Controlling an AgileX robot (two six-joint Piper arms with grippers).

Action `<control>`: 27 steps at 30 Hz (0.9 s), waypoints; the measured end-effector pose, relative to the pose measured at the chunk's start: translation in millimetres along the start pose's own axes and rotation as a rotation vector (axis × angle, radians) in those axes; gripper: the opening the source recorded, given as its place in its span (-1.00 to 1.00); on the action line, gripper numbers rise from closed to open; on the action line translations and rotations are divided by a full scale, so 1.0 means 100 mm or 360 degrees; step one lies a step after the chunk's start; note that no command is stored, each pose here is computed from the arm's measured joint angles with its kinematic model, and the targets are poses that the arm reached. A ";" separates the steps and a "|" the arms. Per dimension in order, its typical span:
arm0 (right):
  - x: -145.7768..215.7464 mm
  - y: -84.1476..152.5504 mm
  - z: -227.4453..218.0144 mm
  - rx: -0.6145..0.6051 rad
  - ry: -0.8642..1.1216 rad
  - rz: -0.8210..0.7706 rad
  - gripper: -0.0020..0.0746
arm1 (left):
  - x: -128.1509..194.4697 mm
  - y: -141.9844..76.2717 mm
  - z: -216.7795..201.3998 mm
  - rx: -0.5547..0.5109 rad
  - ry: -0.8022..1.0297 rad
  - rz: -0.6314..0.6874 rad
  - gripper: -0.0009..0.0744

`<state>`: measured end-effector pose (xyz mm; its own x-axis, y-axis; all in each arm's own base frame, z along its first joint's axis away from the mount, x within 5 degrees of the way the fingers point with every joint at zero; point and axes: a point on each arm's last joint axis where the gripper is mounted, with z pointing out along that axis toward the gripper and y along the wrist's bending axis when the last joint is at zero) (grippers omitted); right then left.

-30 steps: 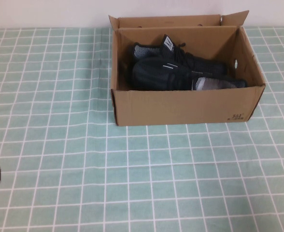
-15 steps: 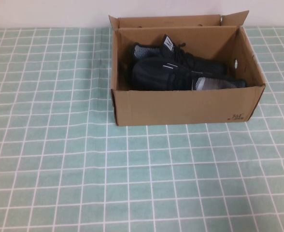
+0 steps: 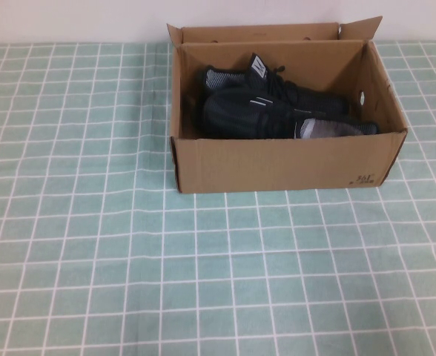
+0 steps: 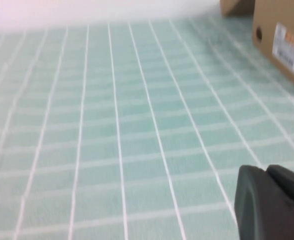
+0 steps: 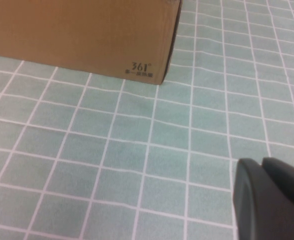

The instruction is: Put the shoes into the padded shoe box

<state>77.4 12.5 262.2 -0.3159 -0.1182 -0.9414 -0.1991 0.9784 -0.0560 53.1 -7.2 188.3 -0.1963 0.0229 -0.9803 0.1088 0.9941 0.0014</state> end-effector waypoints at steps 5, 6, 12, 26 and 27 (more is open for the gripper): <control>0.00 0.00 0.00 0.0000 0.0000 0.0000 -0.97 | 0.13 0.00 0.03 0.0007 0.0100 -0.0008 -0.98; 0.00 0.00 0.00 0.0000 0.0000 0.0000 -0.97 | 0.14 0.00 0.03 0.0008 0.0122 -0.0009 -0.98; 0.00 0.00 0.00 0.0000 0.0000 0.0000 -0.97 | 0.15 0.00 0.02 0.0009 0.0131 -0.0007 -0.98; 0.00 0.00 0.00 0.0000 0.0000 0.0000 -0.97 | 0.15 0.00 0.02 0.0009 0.0131 -0.0007 -0.98; 0.00 0.00 0.00 0.0000 0.0000 0.0000 -0.97 | 0.15 0.00 0.02 0.0009 0.0131 -0.0007 -0.98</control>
<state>77.4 12.5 262.2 -0.3159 -0.1182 -0.9414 -0.1991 0.9784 -0.0560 52.5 -7.6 173.0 -0.2759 0.0276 -0.9608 0.1133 0.9936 -0.0040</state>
